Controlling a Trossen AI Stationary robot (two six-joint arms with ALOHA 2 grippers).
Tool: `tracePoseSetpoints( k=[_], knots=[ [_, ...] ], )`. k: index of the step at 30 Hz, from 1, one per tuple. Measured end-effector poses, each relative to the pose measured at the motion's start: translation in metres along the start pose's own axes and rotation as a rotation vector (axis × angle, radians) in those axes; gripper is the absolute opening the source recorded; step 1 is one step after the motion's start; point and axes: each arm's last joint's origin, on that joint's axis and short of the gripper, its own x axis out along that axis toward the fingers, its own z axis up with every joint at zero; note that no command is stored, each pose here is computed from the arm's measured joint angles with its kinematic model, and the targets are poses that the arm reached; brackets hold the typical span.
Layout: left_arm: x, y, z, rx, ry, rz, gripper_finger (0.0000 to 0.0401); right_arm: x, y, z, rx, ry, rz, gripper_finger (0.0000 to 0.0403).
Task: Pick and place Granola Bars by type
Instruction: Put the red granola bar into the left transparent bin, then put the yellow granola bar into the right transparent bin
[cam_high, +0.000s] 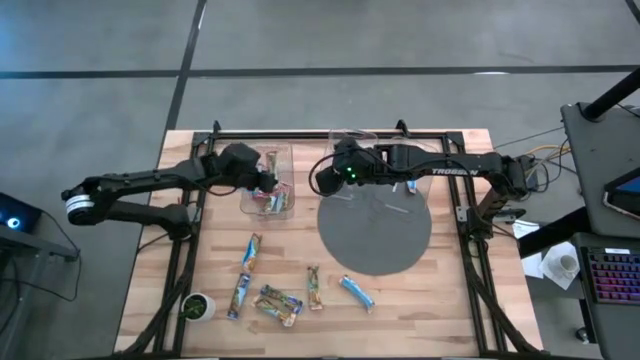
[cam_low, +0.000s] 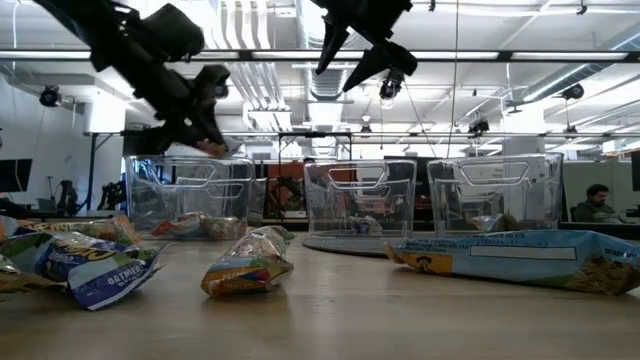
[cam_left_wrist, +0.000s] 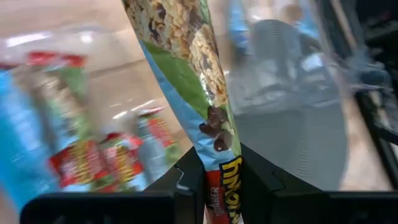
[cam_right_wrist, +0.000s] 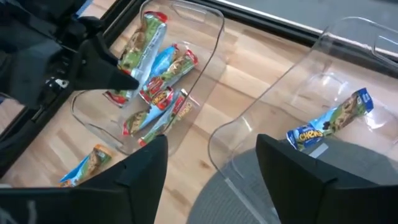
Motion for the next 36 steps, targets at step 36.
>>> tracePoseSetpoints(
  k=[36],
  knots=[
    [-0.056,-0.023,0.007,0.286,-0.019,-0.176,0.0163,-0.008,0.007,-0.035,-0.148,0.217,0.005,0.0235]
  ],
)
